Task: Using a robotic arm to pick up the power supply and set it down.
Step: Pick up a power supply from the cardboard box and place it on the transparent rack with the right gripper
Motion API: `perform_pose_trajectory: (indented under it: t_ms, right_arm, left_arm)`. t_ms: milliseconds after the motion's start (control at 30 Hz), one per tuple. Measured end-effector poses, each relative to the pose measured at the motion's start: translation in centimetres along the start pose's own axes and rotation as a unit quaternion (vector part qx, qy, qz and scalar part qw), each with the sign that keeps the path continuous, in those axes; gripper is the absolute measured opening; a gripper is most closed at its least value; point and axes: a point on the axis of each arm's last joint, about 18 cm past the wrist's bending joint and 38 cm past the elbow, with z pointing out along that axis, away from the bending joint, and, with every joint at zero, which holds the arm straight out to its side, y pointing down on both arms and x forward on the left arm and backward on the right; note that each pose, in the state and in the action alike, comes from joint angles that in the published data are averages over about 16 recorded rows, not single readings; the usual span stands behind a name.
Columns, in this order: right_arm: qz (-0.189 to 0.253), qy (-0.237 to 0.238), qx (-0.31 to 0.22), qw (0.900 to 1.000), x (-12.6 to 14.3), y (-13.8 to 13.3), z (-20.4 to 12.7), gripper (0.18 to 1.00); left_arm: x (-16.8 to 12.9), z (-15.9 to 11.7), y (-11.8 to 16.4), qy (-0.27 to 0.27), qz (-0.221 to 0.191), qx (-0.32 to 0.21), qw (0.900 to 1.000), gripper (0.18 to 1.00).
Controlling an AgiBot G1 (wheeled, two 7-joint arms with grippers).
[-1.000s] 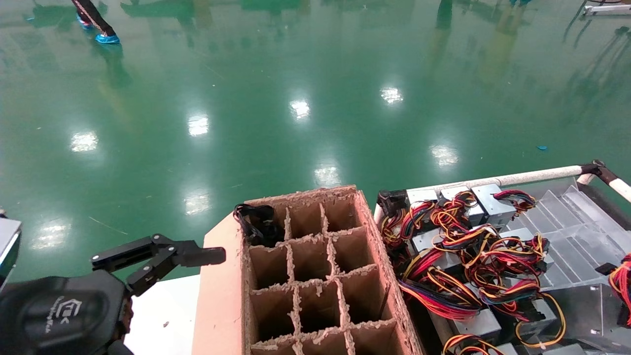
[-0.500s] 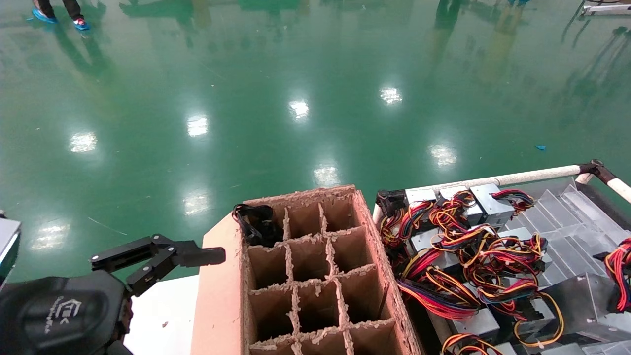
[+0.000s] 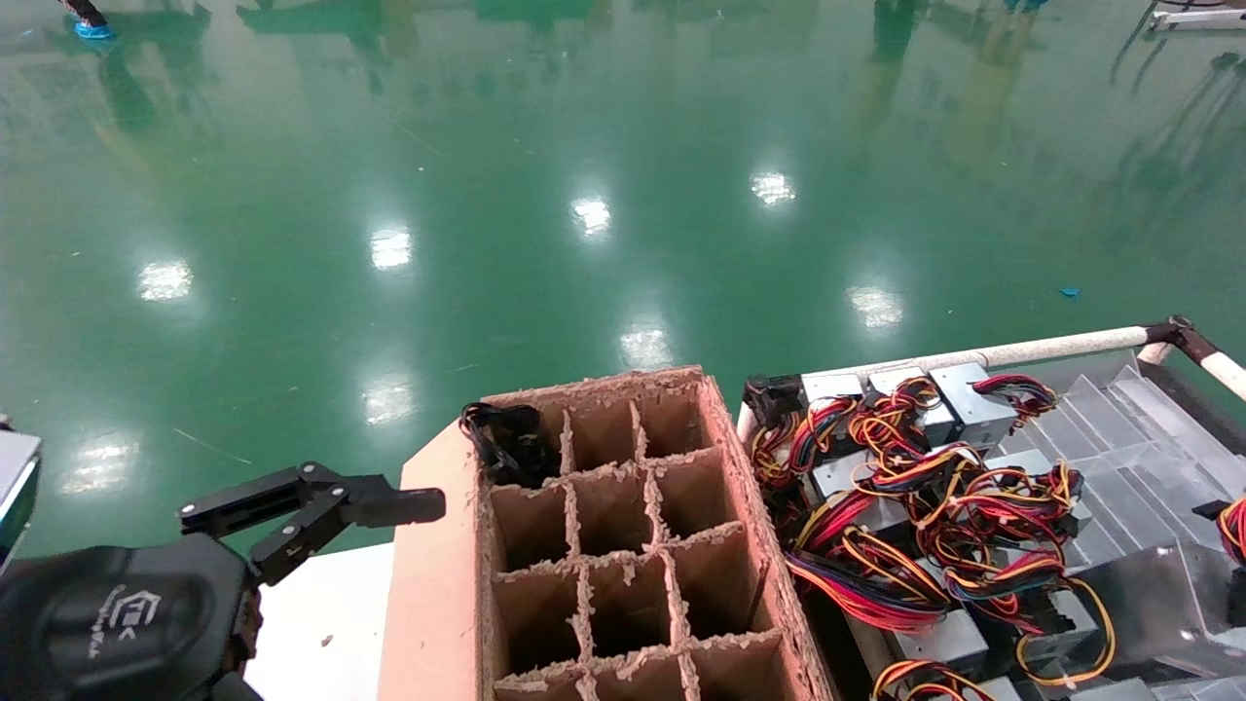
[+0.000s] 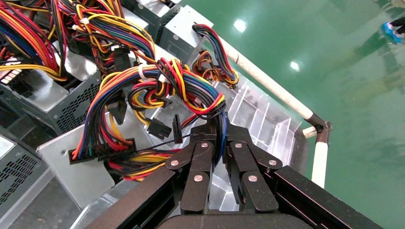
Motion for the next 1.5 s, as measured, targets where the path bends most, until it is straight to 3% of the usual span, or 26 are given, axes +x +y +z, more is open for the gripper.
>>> perform_pose_trajectory:
  t_ms: [367,1033,1500]
  right_arm:
    - [-0.001,-0.003,0.004,1.000,0.0,-0.4,0.4,0.195]
    - [-0.020,-0.049,0.026,0.998,-1.2,-3.5,5.3,0.194]
    - [-0.019,-0.080,0.020,0.996,-1.7,-4.3,5.5,0.194]
  left_arm:
    - [0.0,0.0,0.0,0.000,0.000,0.000,1.0000,1.001]
    - [0.0,0.0,0.0,0.000,0.000,0.000,1.0000,1.001]
    - [0.0,0.0,0.0,0.000,0.000,0.000,1.0000,1.001]
